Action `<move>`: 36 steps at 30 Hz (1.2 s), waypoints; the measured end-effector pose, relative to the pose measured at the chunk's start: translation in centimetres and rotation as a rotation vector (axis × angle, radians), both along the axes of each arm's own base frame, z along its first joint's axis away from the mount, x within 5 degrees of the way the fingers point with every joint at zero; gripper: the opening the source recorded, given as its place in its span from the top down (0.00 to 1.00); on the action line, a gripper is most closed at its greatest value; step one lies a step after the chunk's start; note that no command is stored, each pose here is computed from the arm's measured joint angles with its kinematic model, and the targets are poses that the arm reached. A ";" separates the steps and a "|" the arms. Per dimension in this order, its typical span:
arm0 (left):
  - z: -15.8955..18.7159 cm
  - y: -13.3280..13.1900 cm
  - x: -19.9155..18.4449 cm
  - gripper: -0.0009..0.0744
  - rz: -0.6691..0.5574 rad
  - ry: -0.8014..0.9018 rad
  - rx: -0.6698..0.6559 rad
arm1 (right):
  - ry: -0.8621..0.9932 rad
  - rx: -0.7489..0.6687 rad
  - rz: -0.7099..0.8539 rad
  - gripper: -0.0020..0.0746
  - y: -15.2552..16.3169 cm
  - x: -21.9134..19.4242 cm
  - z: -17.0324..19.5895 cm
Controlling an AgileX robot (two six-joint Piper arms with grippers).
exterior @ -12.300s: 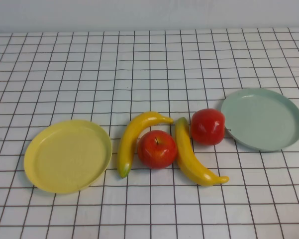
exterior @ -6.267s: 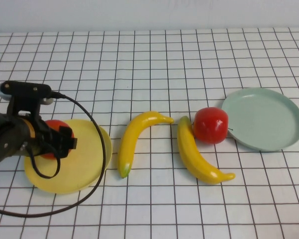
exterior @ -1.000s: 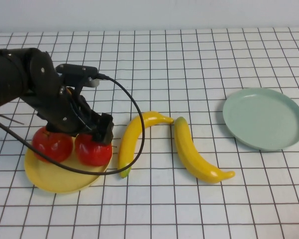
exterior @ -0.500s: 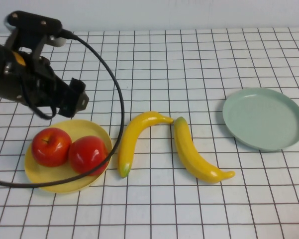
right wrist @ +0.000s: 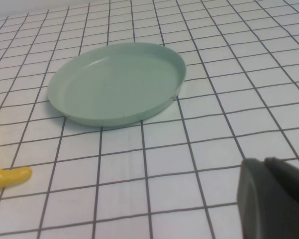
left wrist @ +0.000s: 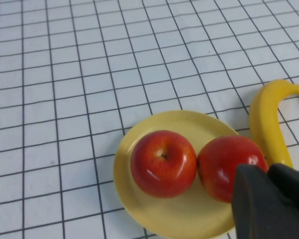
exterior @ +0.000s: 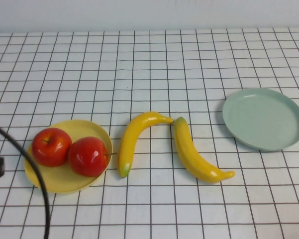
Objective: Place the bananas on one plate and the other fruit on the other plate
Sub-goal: Put another type of fruit in the right plate
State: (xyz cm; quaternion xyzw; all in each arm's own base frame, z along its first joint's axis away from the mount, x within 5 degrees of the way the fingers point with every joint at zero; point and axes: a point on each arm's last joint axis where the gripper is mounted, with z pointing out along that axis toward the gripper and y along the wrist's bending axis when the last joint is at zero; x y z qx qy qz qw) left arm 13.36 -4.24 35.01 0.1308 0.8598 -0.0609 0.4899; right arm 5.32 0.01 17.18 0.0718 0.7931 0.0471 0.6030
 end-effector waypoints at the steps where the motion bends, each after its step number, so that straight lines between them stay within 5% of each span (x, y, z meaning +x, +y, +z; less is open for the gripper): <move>1: -0.1 0.4 -0.9 0.95 0.012 -0.013 -0.005 | 0.000 0.000 0.000 0.99 0.0 0.0 0.0; 14: -2.8 4.9 -10.5 0.99 0.099 -0.204 -0.014 | 0.000 0.000 0.000 0.99 0.0 0.0 0.0; 36: -12.6 5.0 -8.5 0.99 0.233 -0.283 0.041 | 0.000 0.000 0.000 0.99 0.0 0.0 0.0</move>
